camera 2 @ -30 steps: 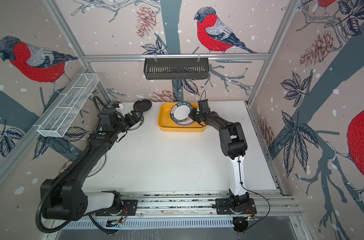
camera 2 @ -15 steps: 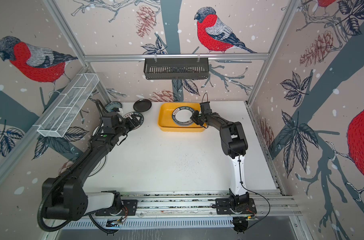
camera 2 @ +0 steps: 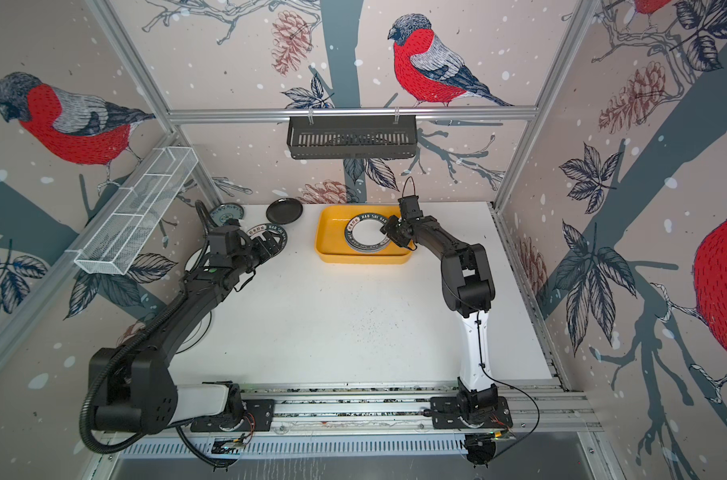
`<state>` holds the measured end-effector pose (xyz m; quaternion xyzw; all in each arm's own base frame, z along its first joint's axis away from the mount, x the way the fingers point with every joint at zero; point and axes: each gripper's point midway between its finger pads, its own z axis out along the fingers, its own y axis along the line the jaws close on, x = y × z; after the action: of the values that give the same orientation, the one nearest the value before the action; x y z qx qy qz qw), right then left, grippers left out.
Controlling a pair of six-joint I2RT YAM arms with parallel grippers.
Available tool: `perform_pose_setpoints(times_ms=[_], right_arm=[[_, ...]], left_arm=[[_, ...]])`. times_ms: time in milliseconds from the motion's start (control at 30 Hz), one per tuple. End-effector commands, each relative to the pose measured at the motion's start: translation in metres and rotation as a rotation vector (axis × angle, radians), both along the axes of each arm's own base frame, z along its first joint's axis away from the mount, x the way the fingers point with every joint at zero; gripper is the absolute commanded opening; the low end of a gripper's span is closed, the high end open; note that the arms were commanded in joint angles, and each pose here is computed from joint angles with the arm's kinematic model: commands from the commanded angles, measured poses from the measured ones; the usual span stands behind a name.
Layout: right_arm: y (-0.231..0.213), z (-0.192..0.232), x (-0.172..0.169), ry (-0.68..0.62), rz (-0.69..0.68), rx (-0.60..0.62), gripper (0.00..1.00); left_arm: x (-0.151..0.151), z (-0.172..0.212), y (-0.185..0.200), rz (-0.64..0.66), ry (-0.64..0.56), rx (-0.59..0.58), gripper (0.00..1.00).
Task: Place the plates into the plastic bin on the countertop
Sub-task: 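Open the right gripper onto the stack while the left reaches the next plate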
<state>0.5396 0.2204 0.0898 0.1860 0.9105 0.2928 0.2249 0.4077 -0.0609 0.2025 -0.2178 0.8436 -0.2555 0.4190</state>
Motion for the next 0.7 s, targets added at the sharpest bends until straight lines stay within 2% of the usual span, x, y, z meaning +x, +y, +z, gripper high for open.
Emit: perform_pose_setpoints(times_ms=[0, 200, 400, 500, 667], right_arm=[[-0.013, -0.012, -0.013, 0.055, 0.002, -0.107, 0.7], [-0.014, 0.004, -0.015, 0.01, -0.001, -0.139, 0.87], [-0.007, 0.048, -0.019, -0.13, 0.033, -0.167, 0.92], [-0.005, 0.073, -0.024, -0.204, 0.036, -0.159, 1.0], [0.002, 0.116, -0.03, -0.333, 0.059, -0.126, 1.0]], left_arm=[[-0.003, -0.007, 0.011, 0.052, 0.032, 0.034, 0.96], [-0.006, -0.019, 0.027, 0.122, 0.074, 0.08, 0.97], [-0.005, -0.036, 0.051, 0.211, 0.1, 0.107, 0.97], [-0.003, -0.056, 0.067, 0.255, 0.154, 0.056, 0.96], [0.004, -0.088, 0.086, 0.258, 0.237, -0.082, 0.96]])
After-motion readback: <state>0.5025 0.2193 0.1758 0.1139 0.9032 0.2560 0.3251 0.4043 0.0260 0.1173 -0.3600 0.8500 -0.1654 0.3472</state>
